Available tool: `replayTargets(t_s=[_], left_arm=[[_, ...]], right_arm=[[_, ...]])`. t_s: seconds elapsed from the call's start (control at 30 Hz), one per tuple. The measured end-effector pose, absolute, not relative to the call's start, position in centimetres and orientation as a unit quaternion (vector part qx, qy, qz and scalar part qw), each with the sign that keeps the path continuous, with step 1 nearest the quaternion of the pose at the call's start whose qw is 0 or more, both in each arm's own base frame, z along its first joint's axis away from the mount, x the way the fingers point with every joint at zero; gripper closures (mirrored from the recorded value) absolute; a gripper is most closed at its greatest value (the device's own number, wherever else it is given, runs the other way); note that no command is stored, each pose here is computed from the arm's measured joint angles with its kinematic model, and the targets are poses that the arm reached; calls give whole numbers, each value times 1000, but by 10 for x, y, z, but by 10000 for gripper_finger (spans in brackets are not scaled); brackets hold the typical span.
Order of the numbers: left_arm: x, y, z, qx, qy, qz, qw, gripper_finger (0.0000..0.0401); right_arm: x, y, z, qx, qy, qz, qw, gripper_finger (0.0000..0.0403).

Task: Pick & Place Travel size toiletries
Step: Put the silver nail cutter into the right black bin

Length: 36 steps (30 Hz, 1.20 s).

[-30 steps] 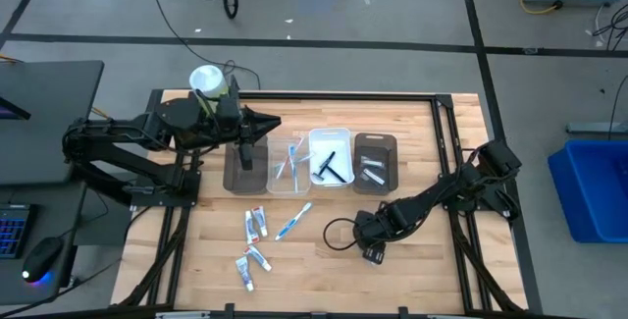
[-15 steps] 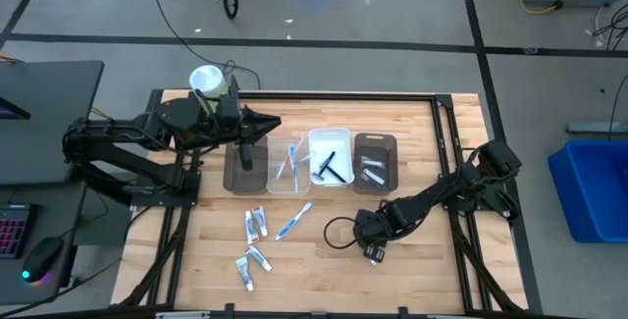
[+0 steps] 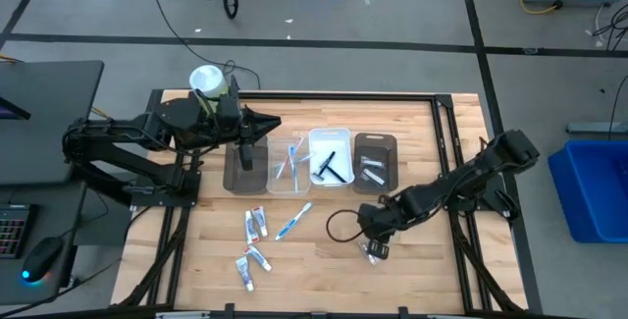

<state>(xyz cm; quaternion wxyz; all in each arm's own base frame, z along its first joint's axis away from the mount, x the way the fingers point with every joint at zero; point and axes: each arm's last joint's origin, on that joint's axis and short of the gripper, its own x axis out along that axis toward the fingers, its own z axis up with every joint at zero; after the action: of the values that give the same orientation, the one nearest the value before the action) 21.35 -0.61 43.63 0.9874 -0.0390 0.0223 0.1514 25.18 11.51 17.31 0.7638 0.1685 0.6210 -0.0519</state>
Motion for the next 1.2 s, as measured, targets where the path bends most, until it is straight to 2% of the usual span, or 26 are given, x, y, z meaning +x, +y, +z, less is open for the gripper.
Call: replayTargets(t_s=[0.3,0.5,0.93,1.2], left_arm=[[214,-6,436,-39,22,151,987,360],[214,-6,436,-39,22,151,987,360],[214,-6,436,-39,22,151,987,360],[214,-6,436,-39,22,151,987,360]], right_arm=[[247,77,217,164,544,-61,821,343],[241,43,234,150,519,-90,837,343],[229,-24,234,68,561,-162,809,343],[228,-39,229,112,557,-147,810,343]])
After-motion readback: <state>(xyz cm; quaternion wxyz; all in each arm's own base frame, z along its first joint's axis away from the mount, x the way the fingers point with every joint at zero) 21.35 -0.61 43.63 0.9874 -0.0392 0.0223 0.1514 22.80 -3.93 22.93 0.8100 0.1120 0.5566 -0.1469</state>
